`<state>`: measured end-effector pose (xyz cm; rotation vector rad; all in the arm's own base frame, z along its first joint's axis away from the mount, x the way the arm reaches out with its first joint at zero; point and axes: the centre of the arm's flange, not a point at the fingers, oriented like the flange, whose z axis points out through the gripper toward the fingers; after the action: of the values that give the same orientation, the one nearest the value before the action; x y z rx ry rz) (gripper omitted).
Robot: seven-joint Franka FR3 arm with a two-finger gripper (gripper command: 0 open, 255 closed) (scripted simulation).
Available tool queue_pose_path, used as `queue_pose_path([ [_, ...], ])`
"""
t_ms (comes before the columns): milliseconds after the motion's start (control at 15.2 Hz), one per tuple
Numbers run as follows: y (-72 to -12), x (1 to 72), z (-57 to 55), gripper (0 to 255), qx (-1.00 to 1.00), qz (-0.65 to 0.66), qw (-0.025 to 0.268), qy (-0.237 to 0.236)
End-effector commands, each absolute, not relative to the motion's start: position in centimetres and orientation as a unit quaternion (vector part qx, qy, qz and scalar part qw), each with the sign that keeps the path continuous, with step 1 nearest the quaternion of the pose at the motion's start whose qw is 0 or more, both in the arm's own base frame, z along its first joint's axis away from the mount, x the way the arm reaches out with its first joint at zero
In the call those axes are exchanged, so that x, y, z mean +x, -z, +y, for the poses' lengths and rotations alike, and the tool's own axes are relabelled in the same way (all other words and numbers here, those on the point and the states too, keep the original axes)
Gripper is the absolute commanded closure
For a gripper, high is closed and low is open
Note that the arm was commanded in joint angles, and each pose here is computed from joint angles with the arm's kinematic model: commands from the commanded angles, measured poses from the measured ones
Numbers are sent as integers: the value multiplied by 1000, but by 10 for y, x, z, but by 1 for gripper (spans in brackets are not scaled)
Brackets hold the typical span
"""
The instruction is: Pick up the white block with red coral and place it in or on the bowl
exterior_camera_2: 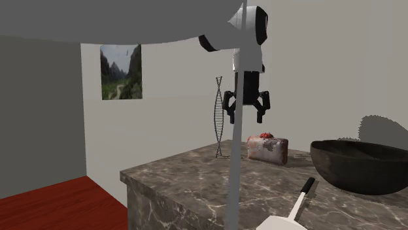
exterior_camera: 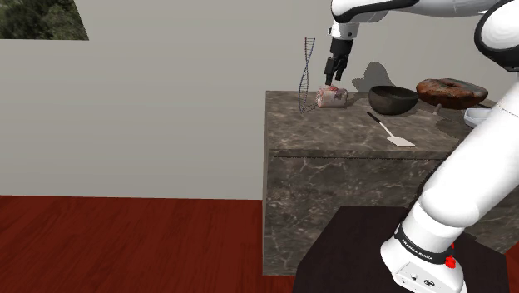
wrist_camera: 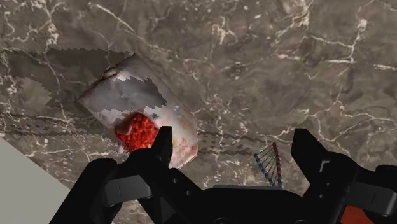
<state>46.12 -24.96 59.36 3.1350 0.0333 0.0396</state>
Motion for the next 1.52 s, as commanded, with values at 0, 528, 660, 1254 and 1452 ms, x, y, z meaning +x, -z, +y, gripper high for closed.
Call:
queue_pose_path([
  [0,-595,472,-272,0,1000,6,8,-13],
  [528,-582,500,-328,0,1000,-5,20,-13],
  [660,-572,500,-329,0,1000,-5,20,-13],
  [1254,-558,500,-329,0,1000,-5,20,-13],
  [1452,-558,501,-329,255,1000,-5,20,-13],
])
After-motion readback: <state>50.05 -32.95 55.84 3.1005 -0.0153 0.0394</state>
